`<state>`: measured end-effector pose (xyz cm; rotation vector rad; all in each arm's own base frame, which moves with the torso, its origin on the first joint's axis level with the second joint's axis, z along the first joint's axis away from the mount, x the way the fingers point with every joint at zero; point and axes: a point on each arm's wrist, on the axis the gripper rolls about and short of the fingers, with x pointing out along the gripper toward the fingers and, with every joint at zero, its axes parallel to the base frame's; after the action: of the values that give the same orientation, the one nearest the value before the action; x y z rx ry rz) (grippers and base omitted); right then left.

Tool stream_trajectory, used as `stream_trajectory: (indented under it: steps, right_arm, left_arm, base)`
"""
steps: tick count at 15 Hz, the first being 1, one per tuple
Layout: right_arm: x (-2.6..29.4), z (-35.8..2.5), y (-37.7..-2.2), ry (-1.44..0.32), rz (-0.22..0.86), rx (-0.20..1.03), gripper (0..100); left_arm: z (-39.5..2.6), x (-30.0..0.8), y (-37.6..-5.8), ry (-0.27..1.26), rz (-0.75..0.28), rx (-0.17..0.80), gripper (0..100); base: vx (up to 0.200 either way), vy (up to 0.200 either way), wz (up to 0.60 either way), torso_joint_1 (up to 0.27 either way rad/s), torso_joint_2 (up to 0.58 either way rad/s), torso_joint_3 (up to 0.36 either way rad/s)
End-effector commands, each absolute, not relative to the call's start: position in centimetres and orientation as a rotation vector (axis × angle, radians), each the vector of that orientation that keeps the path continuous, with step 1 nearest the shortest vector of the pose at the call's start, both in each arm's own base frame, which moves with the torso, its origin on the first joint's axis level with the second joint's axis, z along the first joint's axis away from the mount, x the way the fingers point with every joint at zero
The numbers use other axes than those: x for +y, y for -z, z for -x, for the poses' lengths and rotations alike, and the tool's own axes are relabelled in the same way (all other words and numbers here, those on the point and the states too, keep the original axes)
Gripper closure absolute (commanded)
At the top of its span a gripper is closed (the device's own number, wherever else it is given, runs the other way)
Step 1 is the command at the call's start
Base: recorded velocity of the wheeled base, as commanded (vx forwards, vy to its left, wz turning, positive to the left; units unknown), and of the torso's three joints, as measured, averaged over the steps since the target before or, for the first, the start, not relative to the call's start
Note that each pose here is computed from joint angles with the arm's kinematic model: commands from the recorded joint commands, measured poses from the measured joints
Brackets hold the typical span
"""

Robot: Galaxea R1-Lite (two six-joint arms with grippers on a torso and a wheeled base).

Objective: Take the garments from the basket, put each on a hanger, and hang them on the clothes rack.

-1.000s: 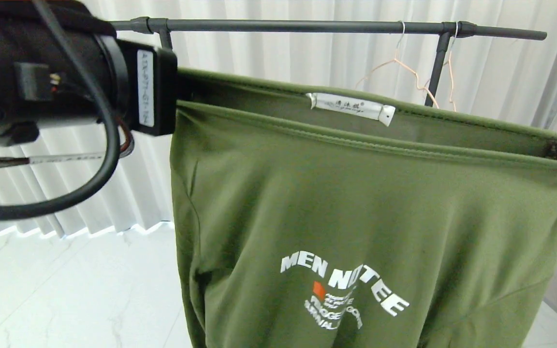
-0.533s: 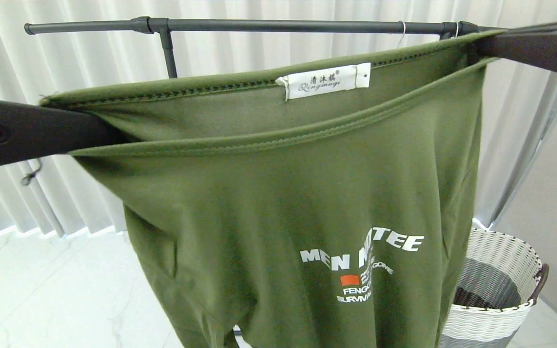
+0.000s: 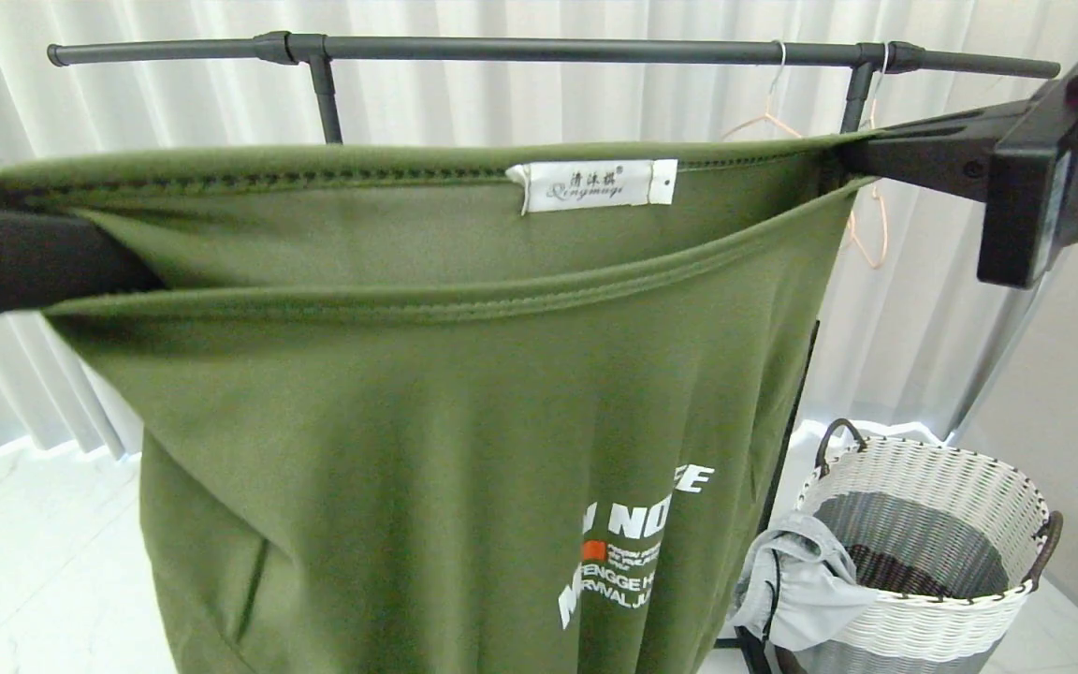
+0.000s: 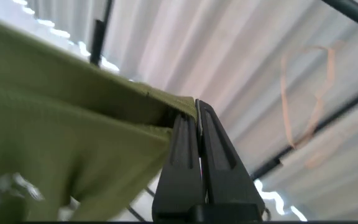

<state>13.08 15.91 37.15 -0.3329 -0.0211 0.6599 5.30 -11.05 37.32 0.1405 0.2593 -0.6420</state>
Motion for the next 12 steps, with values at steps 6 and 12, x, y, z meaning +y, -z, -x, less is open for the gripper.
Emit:
stream_trajectory:
  steps: [6, 12]
  right_arm:
    - [9.9, -9.9, -37.5, -0.586, 0.347, 0.057, 100]
    - [10.2, -9.5, -37.0, -0.627, 0.357, 0.065, 100]
  left_arm:
    - [-8.5, -13.7, -37.5, 0.533, -0.213, 0.168, 100]
    - [-8.5, -13.9, -37.5, 0.535, -0.216, 0.169, 100]
  base:
    - [0.0, 0.0, 0.0, 0.0, 0.0, 0.0]
    - [0.0, 0.0, 0.0, 0.0, 0.0, 0.0]
